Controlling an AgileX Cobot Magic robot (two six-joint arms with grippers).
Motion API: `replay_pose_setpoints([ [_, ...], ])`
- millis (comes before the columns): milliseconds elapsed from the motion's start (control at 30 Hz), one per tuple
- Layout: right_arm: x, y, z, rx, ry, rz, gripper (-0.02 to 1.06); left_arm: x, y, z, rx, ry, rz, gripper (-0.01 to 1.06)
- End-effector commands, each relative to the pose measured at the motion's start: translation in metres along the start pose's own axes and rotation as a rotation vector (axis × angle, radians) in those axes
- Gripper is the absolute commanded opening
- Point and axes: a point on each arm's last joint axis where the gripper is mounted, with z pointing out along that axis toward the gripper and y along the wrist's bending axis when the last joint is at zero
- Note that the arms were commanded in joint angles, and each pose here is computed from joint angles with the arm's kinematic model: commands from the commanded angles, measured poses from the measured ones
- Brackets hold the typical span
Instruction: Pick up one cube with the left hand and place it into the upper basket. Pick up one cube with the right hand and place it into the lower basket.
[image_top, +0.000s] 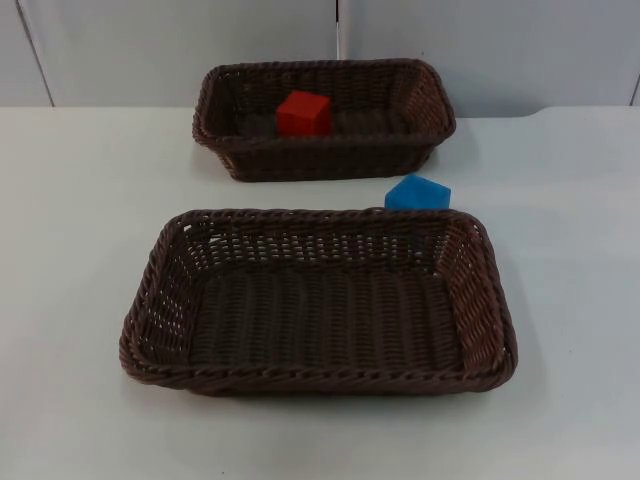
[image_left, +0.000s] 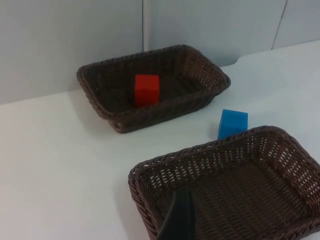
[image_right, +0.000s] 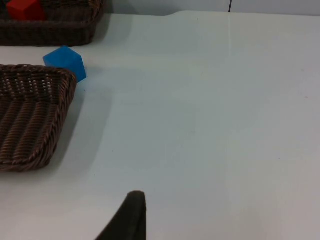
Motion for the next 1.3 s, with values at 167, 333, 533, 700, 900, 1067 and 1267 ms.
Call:
replay_pose_setpoints([
  [167,0.000,0.000,0.000,0.006,-0.010,-0.002,1.05,0.001,0.000,-0.001,-0.002,-0.001,0.000,0.72],
  [333,0.000,0.000,0.000,0.006,-0.010,-0.002,1.05,0.001,0.000,-0.001,-0.002,-0.001,0.000,0.72],
  [533,0.000,0.000,0.000,0.006,-0.010,0.002,1.05,0.001,0.000,-0.001,-0.002,0.001,0.000,0.72],
  [700,0.000,0.000,-0.001,-0.003,-0.005,0.060,1.05,0.001,0.000,-0.001,-0.002,0.002,0.000,0.72],
  [900,-0.025,0.003,0.006,-0.038,0.104,0.106,1.05,0.001,0.000,-0.001,0.001,0.004,-0.003,0.72],
  [1067,-0.072,0.005,0.035,-0.062,0.262,0.160,1.05,0.001,0.000,-0.001,0.002,0.003,-0.006,0.72],
  [1267,-0.103,0.005,0.078,-0.065,0.392,0.173,1.05,0.001,0.000,-0.001,0.002,0.003,-0.006,0.72],
])
